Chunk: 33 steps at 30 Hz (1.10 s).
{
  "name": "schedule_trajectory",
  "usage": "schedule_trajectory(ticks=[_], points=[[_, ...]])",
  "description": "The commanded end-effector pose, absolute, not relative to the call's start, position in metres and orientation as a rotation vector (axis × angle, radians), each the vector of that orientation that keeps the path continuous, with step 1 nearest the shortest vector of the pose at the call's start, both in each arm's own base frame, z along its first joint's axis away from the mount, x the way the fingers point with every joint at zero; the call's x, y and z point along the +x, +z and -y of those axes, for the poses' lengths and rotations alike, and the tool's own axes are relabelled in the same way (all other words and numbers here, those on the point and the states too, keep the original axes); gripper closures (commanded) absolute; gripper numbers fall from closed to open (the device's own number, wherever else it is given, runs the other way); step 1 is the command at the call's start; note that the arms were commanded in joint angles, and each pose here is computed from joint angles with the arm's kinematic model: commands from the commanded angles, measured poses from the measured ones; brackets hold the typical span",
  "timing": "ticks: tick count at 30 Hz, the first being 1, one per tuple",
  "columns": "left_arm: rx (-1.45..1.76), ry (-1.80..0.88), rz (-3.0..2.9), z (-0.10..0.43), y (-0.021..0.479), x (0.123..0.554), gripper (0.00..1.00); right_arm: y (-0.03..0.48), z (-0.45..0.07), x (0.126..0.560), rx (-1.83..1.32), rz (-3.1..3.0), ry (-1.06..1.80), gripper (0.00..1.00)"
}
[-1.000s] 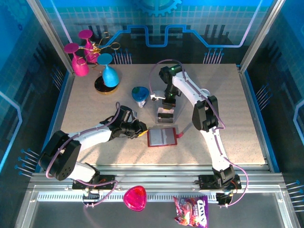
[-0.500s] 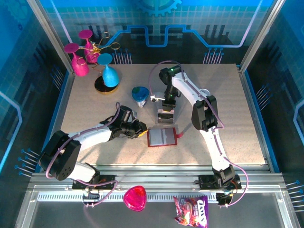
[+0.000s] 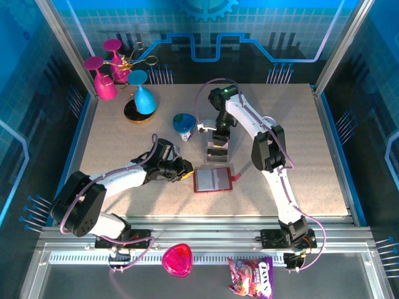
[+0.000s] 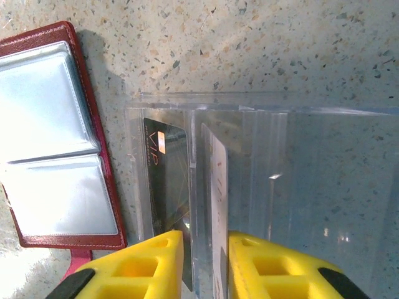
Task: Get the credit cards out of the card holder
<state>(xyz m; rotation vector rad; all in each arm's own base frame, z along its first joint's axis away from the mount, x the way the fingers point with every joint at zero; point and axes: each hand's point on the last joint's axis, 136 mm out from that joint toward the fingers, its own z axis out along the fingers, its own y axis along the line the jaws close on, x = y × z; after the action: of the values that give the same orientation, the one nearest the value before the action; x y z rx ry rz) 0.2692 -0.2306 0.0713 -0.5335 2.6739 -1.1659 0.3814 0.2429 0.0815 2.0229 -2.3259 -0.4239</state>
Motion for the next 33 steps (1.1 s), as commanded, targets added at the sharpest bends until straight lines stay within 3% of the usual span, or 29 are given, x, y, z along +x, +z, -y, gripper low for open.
schedule_trajectory(ticks=[1,20,33], points=[[-0.519,-1.184,-2.657,0.231,0.079,0.273,0.78,0.115,-0.243,0.378,2.023,2.392,-0.429,0.75],[-0.486,-1.242,-2.680,0.248,0.069,0.279,0.79,0.166,-0.268,0.353,1.886,2.832,-0.677,0.73],[-0.477,-1.254,-2.696,0.257,0.061,0.280,0.79,0.170,-0.263,0.347,1.072,3.335,-0.917,0.74]])
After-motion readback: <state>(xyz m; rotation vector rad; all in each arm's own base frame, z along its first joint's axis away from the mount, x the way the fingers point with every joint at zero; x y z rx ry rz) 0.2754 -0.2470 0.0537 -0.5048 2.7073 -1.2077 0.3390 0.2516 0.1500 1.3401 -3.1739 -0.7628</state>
